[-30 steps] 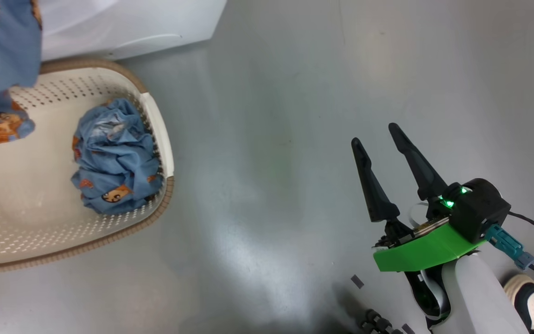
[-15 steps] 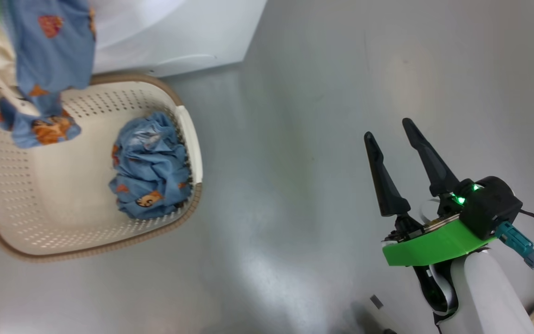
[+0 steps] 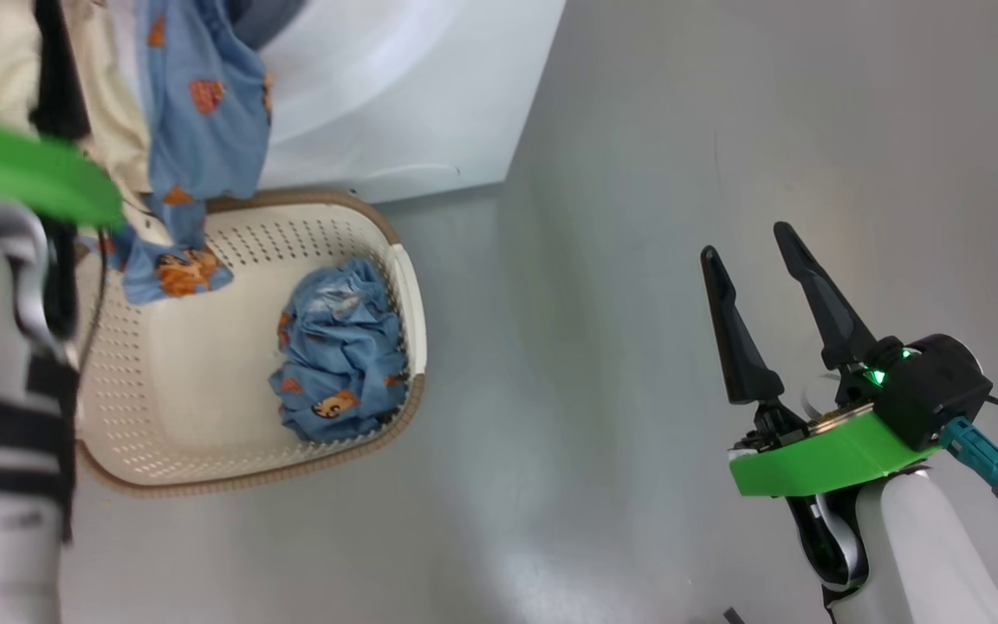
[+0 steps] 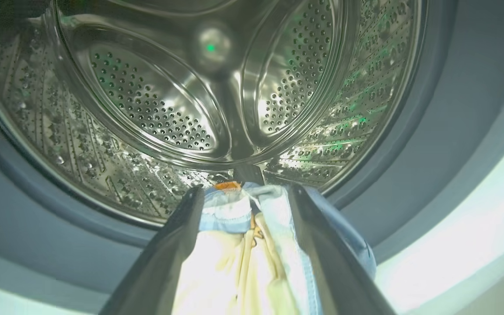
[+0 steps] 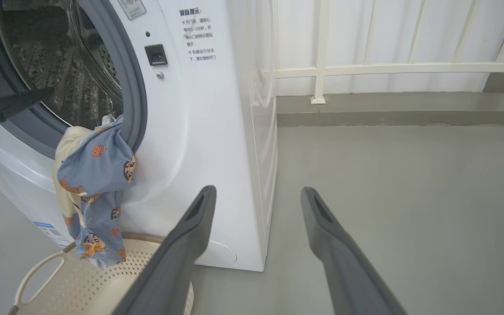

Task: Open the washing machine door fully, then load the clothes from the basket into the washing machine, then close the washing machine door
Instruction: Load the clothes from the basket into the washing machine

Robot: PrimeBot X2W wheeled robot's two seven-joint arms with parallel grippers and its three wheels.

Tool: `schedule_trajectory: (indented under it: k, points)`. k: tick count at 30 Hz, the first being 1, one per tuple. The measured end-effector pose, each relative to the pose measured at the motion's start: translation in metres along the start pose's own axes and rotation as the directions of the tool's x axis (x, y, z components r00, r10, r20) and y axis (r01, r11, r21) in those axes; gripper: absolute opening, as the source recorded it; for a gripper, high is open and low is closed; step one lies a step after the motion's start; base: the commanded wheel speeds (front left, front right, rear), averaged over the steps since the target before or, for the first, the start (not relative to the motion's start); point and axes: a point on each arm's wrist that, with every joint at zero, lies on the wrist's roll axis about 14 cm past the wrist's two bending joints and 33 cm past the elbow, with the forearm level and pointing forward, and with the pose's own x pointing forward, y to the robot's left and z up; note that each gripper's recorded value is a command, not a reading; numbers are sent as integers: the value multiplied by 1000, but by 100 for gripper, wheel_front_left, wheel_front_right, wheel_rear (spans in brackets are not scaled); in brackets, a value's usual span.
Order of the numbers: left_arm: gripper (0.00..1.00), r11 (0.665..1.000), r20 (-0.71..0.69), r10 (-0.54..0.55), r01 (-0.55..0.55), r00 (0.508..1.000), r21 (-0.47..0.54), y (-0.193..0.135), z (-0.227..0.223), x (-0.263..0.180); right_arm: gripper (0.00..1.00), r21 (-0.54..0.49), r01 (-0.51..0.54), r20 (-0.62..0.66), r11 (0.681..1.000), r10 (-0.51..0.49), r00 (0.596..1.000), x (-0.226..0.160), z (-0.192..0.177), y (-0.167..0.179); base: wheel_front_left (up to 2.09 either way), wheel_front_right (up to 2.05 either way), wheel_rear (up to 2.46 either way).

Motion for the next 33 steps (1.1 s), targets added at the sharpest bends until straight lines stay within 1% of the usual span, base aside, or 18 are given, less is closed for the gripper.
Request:
schedule_trajectory:
  k: [5, 13, 19, 22, 27, 33]
  points:
    - [100, 999, -8, 32, -32, 999, -7, 12, -6, -40, 100, 7, -9, 13, 1000, 9, 1000, -6, 7, 5, 0, 0, 0]
    - [100, 997, 3, 82, -82, 997, -11, 25, -5, -95, 100, 12, -30, 41, 999, 29, 999, -10, 20, 14, 0, 0, 0]
    - [100, 991, -30, 130, -130, 991, -18, 30, -15, -138, 100, 10, -32, 56, 999, 31, 998, -13, 27, 15, 0, 0, 0]
    - [100, 988, -51, 153, -154, 987, -25, 31, -21, -157, 100, 10, -28, 45, 1000, 28, 999, -18, 24, 14, 0, 0, 0]
    - [100, 981, -79, 188, -191, 979, -32, 34, -26, -181, 100, 6, -30, 50, 1000, 30, 998, -21, 28, 14, 0, 0, 0]
    - [100, 978, -90, 205, -208, 975, -26, 35, -26, -198, 100, 3, -31, 49, 1000, 31, 998, -24, 29, 14, 0, 0, 0]
